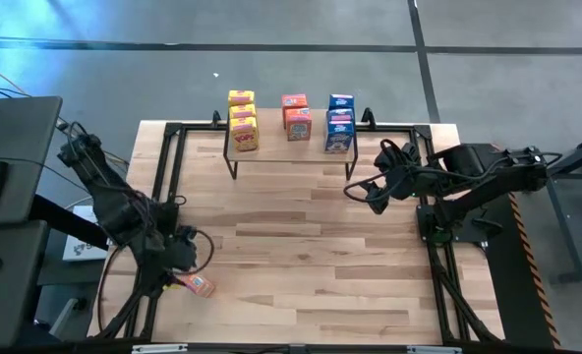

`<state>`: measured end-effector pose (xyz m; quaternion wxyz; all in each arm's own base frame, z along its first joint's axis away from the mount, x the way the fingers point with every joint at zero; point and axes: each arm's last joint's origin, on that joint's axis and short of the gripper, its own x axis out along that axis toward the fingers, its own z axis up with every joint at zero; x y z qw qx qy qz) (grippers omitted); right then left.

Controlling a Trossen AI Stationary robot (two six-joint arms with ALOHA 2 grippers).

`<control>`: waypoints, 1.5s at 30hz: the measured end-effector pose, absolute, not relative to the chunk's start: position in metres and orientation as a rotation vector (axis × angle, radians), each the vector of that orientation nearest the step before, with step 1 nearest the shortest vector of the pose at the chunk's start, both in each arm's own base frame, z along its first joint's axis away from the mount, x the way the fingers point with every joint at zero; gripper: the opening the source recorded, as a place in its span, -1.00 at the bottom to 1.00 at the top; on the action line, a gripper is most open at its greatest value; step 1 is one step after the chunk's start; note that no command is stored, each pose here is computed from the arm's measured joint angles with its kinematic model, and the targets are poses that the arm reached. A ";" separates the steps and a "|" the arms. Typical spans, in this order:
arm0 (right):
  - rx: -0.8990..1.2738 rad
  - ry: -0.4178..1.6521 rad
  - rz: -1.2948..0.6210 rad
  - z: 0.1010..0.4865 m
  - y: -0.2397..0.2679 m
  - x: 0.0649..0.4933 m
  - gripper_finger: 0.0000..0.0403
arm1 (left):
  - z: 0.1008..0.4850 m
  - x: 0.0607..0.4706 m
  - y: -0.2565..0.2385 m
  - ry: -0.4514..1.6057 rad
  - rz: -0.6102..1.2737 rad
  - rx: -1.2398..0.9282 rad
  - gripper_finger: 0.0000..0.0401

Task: Stack cereal on shelf
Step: Put the orange cereal box aligned with the other orange cereal box on the shelf

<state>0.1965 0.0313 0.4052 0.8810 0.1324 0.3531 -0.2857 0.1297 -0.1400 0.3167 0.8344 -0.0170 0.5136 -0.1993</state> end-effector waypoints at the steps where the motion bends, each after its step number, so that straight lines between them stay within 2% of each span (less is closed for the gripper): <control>1: 0.278 0.732 -0.594 0.405 0.031 0.197 0.57 | 0.314 0.130 -0.143 1.100 -0.424 -0.028 0.19; 15: 0.305 0.714 -0.567 0.407 0.033 0.199 0.57 | 0.288 0.135 -0.175 1.211 -0.374 0.049 0.19; 45: 0.306 0.702 -0.554 0.408 0.033 0.201 0.57 | 0.244 0.150 -0.195 1.396 -0.231 0.202 0.19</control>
